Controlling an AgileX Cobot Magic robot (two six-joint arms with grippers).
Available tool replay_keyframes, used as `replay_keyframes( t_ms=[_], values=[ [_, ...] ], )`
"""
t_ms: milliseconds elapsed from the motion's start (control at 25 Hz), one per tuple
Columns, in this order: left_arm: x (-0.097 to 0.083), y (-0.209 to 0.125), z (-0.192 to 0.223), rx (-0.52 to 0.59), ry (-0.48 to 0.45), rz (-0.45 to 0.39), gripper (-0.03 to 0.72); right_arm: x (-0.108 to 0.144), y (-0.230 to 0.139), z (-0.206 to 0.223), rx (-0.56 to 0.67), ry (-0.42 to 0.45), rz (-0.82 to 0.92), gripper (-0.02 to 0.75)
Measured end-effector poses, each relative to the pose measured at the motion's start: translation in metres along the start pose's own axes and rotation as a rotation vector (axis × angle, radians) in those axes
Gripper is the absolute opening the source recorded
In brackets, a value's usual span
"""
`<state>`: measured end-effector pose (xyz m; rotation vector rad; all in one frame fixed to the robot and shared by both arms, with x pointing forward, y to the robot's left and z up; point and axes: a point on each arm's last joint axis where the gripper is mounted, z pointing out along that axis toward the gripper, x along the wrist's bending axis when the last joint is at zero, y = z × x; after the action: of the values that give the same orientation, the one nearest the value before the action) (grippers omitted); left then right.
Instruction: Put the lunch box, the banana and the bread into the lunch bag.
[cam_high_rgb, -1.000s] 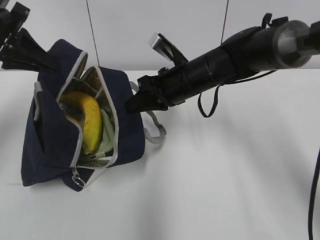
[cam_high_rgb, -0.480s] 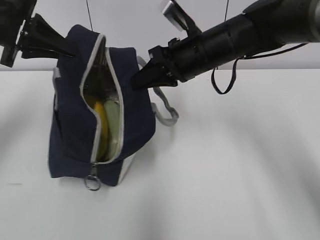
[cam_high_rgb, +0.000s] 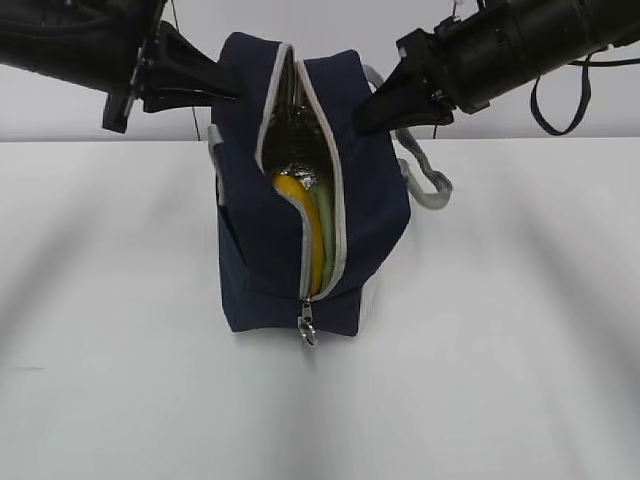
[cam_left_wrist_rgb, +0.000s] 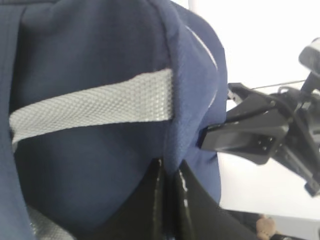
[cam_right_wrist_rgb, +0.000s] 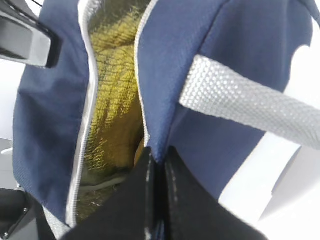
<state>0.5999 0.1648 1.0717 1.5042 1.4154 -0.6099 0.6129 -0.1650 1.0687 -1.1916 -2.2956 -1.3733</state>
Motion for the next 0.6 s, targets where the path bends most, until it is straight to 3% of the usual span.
replay_keyframes(
  t_ms=[360,600],
  values=[
    [0.029,0.017,0.028,-0.101,-0.088,-0.081,-0.014,-0.013,0.005,0.002,-0.066,-0.105,0.007,0.006],
    [0.043,0.021,0.038,-0.124,-0.109,-0.129,-0.01,-0.023,0.004,0.009,-0.086,-0.121,0.029,0.006]
  ],
)
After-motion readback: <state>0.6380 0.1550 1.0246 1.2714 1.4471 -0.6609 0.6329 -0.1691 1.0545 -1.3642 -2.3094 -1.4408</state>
